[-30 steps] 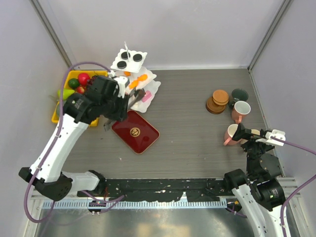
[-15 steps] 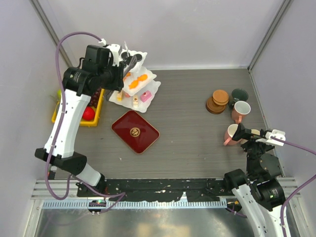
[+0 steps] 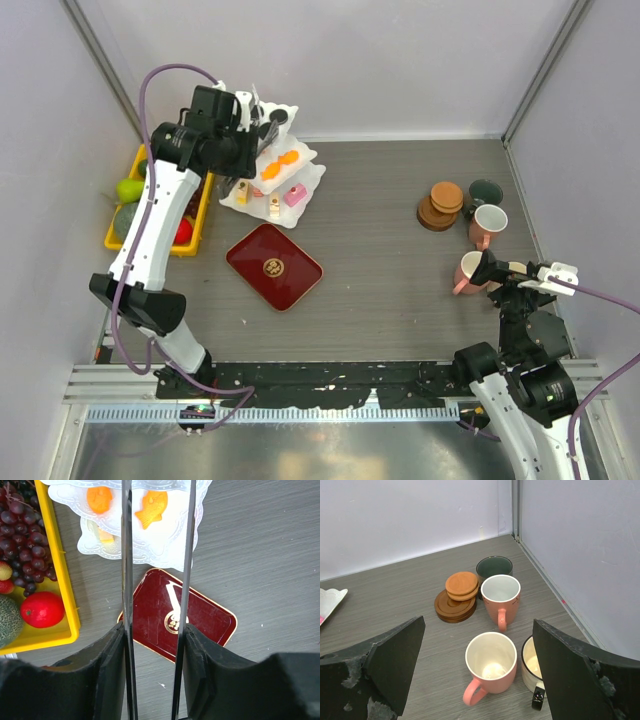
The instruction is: Serve the afternoon tea
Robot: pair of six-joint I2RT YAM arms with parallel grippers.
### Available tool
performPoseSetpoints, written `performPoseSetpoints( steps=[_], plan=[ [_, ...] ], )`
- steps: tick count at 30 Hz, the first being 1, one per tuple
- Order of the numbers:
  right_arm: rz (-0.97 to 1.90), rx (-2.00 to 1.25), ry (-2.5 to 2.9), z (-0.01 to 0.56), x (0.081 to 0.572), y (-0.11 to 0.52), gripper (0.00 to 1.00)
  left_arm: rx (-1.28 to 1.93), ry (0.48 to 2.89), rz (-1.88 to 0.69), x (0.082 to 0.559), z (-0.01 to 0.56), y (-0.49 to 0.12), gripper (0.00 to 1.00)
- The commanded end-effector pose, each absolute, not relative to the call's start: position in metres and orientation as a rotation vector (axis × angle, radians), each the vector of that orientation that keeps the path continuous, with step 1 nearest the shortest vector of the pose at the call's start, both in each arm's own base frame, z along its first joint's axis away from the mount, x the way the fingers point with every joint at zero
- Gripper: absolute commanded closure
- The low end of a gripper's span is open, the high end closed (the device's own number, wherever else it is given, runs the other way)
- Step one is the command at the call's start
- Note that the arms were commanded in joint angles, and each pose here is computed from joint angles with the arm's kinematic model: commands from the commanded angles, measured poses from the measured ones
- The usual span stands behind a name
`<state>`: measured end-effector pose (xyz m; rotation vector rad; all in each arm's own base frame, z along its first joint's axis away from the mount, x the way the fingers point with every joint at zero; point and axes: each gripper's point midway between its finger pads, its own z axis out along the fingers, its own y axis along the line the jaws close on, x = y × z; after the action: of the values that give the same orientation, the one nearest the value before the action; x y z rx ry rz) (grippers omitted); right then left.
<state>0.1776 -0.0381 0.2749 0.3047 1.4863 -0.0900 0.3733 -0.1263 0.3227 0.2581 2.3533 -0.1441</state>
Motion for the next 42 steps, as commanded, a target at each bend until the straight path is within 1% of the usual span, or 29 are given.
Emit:
performPoseSetpoints(
  steps=[1,8,10,12,16,21,24,29,34,38,42],
  plan=[
    [-0.092,0.316,1.461,0.281,0.180,-0.039,0.05,0.269,2.259,-0.181,0.386,0.344,-0.132,0.51],
    [-0.093,0.316,1.462,0.281,0.180,-0.039,0.05,0.265,2.238,-0.205,0.381,0.352,-0.133,0.43],
    [-0.093,0.314,1.465,0.280,0.181,-0.039,0.05,0.260,2.227,-0.203,0.378,0.357,-0.131,0.43],
    [-0.090,0.314,1.461,0.282,0.180,-0.039,0.05,0.257,2.216,-0.208,0.373,0.363,-0.130,0.44],
    [-0.092,0.314,1.462,0.281,0.180,-0.039,0.05,0.235,2.176,-0.246,0.354,0.376,-0.127,0.50],
    [-0.092,0.316,1.459,0.281,0.179,-0.039,0.05,0.182,2.135,-0.289,0.312,0.374,-0.115,0.52],
    [-0.089,0.316,1.457,0.282,0.179,-0.039,0.05,0.170,2.144,-0.350,0.288,0.353,-0.116,0.53],
    [-0.089,0.314,1.460,0.282,0.180,-0.039,0.05,0.123,2.173,-0.424,0.253,0.301,-0.115,0.52],
    [-0.090,0.314,1.461,0.282,0.180,-0.039,0.05,-0.001,2.271,-0.509,0.229,0.222,-0.121,0.52],
    [-0.093,0.312,1.467,0.281,0.181,-0.038,0.05,-0.038,2.337,-0.553,0.221,0.172,-0.133,0.49],
    [-0.090,0.314,1.464,0.281,0.180,-0.039,0.05,-0.062,2.398,-0.512,0.220,0.134,-0.138,0.47]
  ],
)
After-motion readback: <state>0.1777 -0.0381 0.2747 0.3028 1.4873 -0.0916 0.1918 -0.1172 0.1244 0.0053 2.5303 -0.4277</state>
